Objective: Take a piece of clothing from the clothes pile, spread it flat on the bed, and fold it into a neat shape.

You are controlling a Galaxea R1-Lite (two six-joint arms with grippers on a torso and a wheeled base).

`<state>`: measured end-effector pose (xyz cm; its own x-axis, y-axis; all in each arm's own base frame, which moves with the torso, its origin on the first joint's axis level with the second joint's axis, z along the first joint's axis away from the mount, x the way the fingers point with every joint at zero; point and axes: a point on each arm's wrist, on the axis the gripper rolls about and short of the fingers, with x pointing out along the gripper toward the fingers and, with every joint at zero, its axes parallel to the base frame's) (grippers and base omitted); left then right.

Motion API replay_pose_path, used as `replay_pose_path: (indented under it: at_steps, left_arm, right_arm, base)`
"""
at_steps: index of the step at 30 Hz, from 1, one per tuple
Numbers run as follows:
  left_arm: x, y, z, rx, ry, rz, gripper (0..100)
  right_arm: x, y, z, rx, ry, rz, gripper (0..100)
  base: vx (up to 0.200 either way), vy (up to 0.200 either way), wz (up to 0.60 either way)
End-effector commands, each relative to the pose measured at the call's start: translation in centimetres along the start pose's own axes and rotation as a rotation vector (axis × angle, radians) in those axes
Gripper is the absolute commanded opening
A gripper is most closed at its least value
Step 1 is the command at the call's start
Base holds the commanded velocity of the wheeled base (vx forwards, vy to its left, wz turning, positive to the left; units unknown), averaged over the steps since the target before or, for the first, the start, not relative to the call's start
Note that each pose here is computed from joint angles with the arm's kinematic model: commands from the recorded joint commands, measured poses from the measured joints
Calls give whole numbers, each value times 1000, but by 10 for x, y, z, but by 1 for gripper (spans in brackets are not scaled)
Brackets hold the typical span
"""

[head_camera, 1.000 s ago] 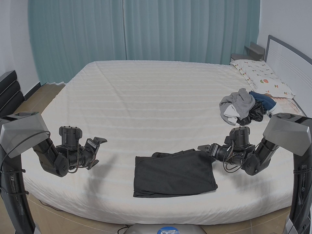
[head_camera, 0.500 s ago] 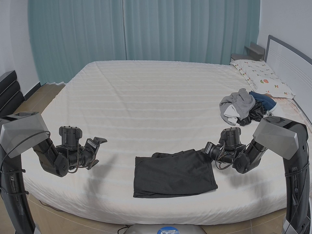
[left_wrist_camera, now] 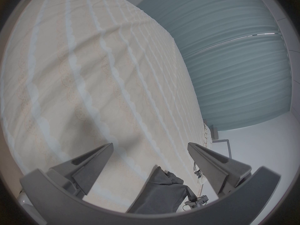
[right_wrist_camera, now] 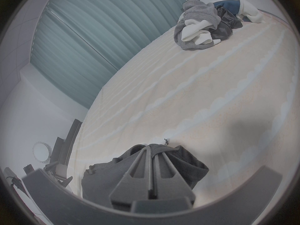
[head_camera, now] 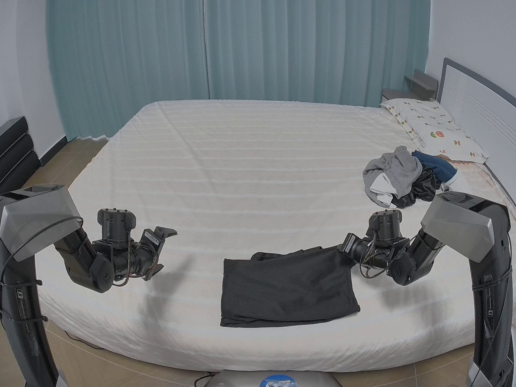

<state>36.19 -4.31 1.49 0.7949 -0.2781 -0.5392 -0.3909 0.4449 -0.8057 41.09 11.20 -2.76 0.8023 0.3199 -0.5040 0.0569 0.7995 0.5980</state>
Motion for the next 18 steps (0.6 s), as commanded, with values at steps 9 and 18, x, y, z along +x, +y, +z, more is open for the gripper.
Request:
replay_pose_path:
  at_steps: [9,18]
  left_arm:
    - [0,0,0,0,1,1,100]
    - [0,0,0,-2,1,1,100]
  right_arm:
    - [-2,-4,2,19,-7,-16,100]
    - [-58,-2,-2,17,89,40,100]
  base:
    - [0,0,0]
    - [0,0,0]
